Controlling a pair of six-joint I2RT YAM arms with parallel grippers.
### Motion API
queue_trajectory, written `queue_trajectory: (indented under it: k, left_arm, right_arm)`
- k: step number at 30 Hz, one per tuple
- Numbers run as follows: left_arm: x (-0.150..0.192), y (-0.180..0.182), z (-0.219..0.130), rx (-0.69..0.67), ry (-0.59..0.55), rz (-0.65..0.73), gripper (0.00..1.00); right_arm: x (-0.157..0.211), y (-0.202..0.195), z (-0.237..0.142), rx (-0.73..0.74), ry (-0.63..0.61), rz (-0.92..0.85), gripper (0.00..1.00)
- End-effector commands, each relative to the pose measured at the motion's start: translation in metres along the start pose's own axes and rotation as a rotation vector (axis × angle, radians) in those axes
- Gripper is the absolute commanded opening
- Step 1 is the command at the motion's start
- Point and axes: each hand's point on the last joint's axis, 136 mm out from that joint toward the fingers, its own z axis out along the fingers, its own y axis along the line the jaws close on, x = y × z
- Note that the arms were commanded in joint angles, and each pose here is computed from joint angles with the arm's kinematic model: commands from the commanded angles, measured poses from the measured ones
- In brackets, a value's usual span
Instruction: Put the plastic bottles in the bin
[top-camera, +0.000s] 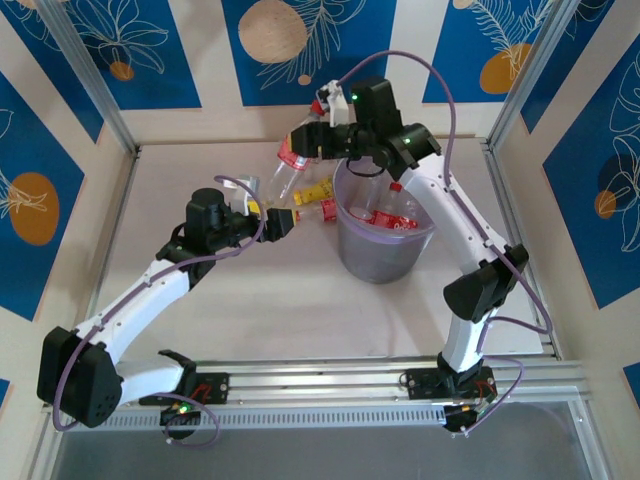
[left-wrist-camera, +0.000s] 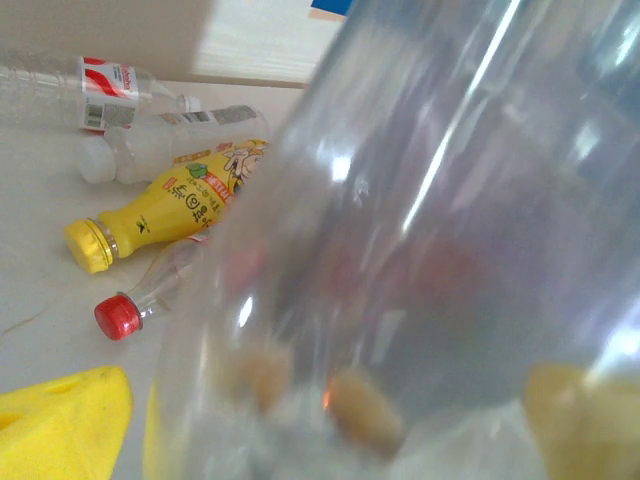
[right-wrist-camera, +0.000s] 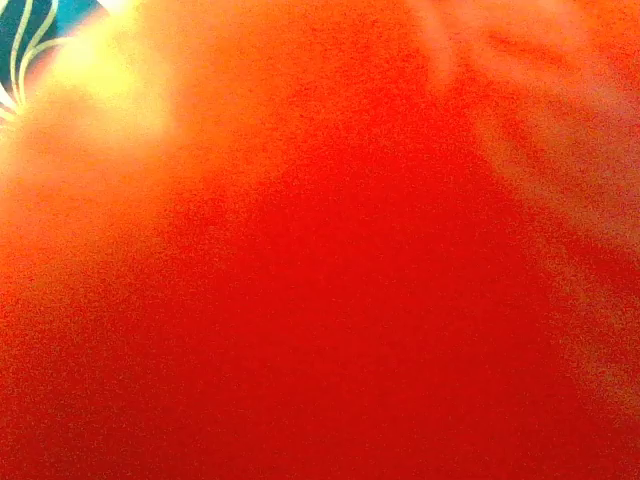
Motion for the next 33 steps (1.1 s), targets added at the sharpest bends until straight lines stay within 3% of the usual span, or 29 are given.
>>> queue_trajectory:
  k: [1,8,15,25,33]
  left_arm:
    - [0.001,-0.006,-0.004,0.024,-0.011,0.027,1.0]
    - [0.017,0.006,0.001,-0.01,0.024,0.025,1.0]
    - [0.031,0.031,0.021,-0.096,0.088,0.024,1.0]
    - [0.03,0.063,0.073,-0.176,0.2,0.09,1.0]
    - [0.035,0.078,0.114,-0.198,0.294,0.132,0.95]
  right_arm:
    - [-0.03,0.01,-0.03,0.018,-0.097,-0.081,0.51]
    - [-0.065,0.002,-0.089,0.109,-0.243,-0.136,0.51]
    - [-0.056,-0.024,-0.148,0.249,-0.27,-0.111,0.5]
    - [0.009,-0.098,-0.2,0.484,-0.064,0.094,0.48]
    - [0.056,-0.127,-0.192,0.506,0.097,0.201,0.46]
